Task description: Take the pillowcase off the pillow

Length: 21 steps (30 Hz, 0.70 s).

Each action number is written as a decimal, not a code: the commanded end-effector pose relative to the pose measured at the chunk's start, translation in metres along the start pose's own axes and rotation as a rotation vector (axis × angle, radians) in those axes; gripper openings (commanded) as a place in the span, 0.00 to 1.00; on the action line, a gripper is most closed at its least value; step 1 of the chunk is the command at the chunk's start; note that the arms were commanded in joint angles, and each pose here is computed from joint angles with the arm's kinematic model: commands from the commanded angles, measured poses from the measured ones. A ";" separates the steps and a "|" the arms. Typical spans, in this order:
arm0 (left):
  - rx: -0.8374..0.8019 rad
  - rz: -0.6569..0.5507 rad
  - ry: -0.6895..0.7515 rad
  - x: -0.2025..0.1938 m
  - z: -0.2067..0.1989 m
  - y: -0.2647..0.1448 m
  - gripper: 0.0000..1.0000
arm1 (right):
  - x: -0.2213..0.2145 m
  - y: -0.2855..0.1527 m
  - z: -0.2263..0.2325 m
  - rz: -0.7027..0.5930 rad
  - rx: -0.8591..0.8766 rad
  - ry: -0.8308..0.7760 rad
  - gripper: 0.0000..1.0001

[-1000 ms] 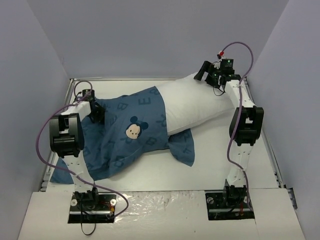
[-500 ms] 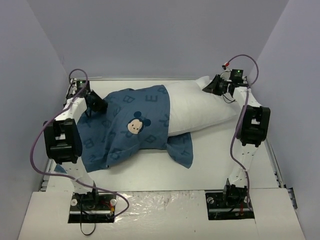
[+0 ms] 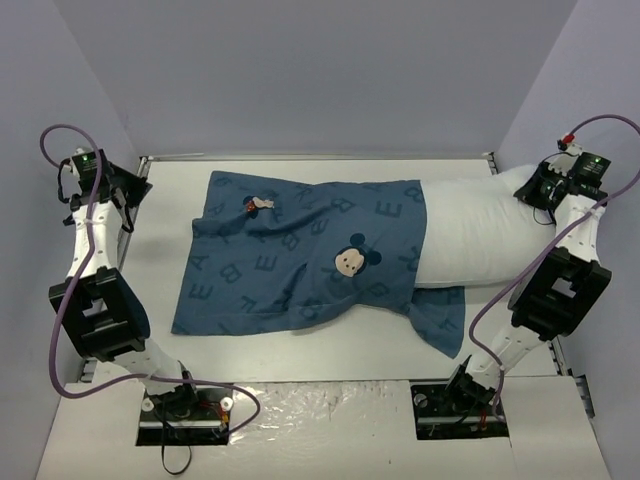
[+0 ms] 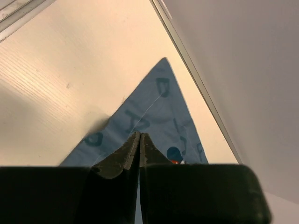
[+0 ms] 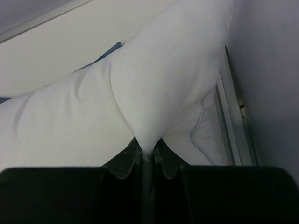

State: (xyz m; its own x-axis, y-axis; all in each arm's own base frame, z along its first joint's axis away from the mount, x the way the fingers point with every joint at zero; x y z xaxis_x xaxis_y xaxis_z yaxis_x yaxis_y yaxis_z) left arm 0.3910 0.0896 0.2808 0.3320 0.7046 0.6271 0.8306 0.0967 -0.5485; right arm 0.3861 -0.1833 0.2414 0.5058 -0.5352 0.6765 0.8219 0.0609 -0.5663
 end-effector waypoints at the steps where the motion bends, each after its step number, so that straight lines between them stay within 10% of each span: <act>1: -0.025 -0.059 0.023 0.017 -0.015 -0.017 0.02 | -0.004 -0.015 0.016 -0.002 -0.025 -0.117 0.00; 5: -0.201 -0.041 0.088 0.015 -0.054 -0.017 0.03 | -0.002 -0.022 0.030 0.003 0.052 -0.160 0.00; 10: -0.412 0.249 0.393 -0.051 -0.141 0.005 0.95 | -0.017 -0.017 0.054 0.052 0.096 -0.219 0.00; 13: -0.438 0.326 0.571 -0.093 -0.181 0.003 0.94 | -0.024 -0.015 0.058 0.069 0.113 -0.222 0.00; 21: -0.004 0.460 0.164 -0.163 -0.176 -0.004 0.94 | -0.029 -0.017 0.061 0.078 0.127 -0.206 0.00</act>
State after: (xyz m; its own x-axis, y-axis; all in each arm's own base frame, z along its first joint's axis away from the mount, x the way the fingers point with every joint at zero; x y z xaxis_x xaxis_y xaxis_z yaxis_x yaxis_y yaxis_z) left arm 0.4275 -0.1735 0.2650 0.8185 0.3171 0.4790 0.5737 -0.4085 -0.7099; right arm 0.3853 -0.1245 0.2398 0.6228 -0.3506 0.6994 0.7776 0.1781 -0.6031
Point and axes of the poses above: each gripper's point midway between its finger pads, its own y axis out along the fingers, its own z axis along the line the jaws close on, x = y × z, the point moved 9 cm from there along -y, back along the fingers, and after that the axes turned 12 degrees about y, right-handed, at the moved point
